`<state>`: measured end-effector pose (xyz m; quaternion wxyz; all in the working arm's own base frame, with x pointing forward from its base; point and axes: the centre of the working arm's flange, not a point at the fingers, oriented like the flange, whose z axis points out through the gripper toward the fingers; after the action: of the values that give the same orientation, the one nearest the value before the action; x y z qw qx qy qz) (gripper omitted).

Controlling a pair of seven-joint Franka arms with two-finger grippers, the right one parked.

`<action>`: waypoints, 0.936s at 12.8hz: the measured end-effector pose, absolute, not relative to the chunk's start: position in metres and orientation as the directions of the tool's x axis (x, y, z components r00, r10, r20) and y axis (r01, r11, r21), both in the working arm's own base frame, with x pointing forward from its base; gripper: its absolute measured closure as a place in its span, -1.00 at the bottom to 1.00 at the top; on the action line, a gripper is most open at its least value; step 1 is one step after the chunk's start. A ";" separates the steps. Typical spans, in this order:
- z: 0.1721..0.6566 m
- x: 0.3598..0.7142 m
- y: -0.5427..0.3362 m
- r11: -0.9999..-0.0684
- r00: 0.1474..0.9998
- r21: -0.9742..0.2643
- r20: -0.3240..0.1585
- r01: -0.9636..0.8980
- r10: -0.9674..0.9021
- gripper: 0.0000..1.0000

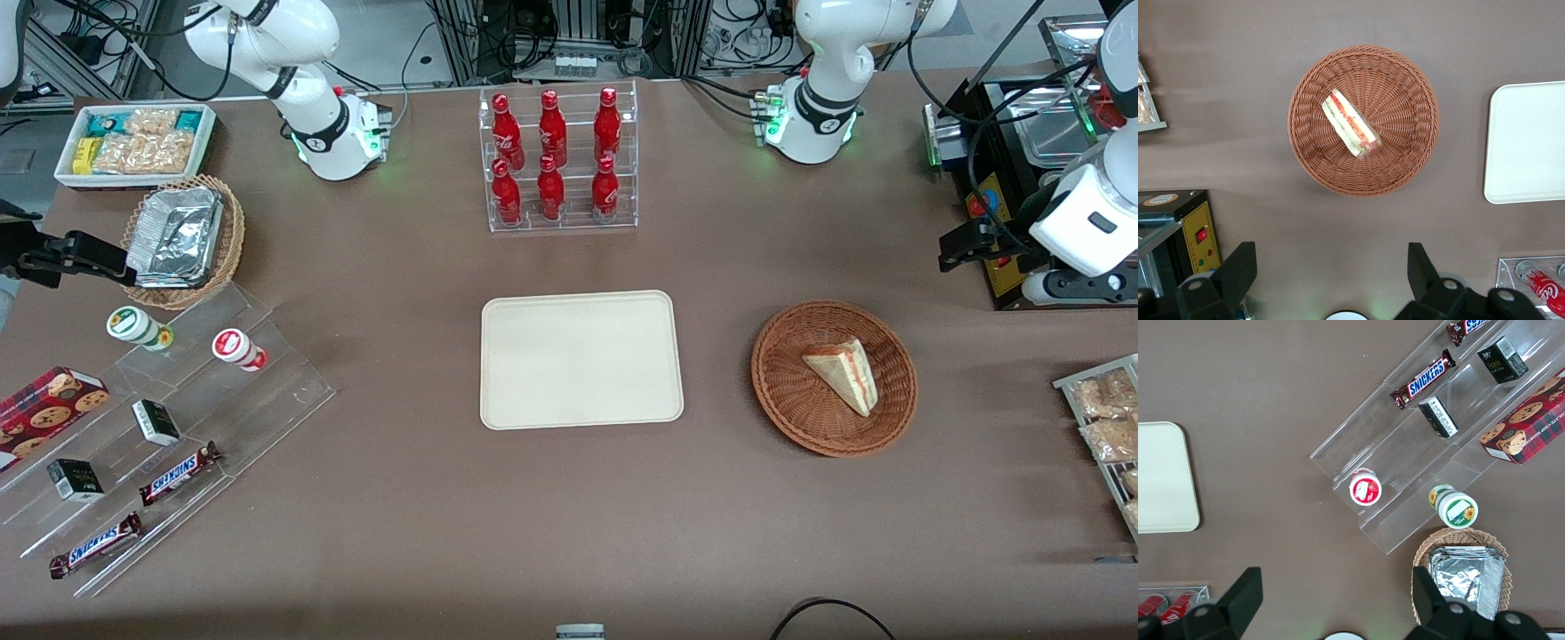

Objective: Place sandwich from basket to tray
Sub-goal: 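Move the left gripper over the sandwich in the wicker basket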

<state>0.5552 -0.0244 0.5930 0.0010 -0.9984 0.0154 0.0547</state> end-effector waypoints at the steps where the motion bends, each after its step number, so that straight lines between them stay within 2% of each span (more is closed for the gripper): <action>1: 0.593 0.555 -0.024 -1.000 0.994 0.000 -0.109 -0.031 -0.031 -1.00; 4: 0.591 0.556 -0.024 -1.000 0.993 0.000 -0.114 -0.031 -0.031 -1.00; 6: 0.574 0.562 -0.024 -1.000 0.990 0.002 -0.140 -0.031 -0.031 -1.00; 12: 0.471 0.582 -0.023 -1.000 0.983 0.007 -0.184 -0.029 -0.030 -1.00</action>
<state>0.5817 -0.0235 0.4706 -0.0021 -0.9956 0.0147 0.0923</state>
